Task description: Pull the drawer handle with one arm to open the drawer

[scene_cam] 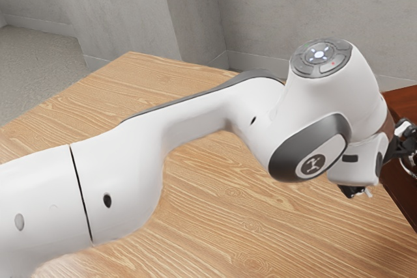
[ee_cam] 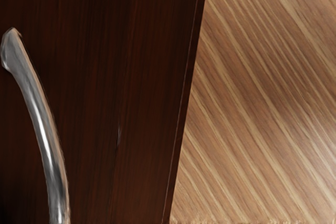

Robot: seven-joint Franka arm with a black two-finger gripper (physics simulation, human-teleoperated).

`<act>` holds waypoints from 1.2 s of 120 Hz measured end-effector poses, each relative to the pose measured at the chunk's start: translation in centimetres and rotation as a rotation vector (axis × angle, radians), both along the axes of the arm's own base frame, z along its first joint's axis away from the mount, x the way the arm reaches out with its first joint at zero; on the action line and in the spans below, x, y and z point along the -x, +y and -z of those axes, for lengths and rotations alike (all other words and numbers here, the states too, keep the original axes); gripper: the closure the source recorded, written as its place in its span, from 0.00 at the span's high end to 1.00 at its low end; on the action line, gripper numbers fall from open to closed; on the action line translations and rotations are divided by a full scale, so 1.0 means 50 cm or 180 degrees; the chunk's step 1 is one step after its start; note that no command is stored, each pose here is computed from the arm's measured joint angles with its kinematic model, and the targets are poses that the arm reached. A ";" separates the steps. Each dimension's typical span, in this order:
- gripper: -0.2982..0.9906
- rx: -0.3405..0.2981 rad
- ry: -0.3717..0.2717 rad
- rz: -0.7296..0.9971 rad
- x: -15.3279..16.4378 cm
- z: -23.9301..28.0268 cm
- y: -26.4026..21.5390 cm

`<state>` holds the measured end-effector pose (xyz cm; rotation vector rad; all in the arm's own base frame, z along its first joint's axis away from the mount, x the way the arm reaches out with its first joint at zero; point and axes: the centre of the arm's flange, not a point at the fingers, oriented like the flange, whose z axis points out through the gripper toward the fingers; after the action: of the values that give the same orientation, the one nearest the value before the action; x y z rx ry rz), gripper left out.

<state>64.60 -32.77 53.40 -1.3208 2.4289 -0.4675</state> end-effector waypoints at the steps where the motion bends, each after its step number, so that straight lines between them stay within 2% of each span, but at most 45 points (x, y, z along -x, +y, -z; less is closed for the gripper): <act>1: 0.72 -0.0003 0.0004 0.0000 0.001 0.000 0.001; 16: 0.78 -0.0047 0.0088 0.0005 0.017 0.010 0.020; 35: 0.73 -0.0071 0.0149 0.0041 0.050 -0.002 0.045; 55: 0.77 -0.0121 0.0196 0.0089 0.063 0.007 0.059; 70: 0.74 -0.0133 0.0197 0.0116 0.080 -0.003 0.075; 144: 0.76 -0.0308 0.0181 0.0231 0.152 -0.010 0.136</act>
<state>56.98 -25.99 53.88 -1.2256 2.5188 -0.3305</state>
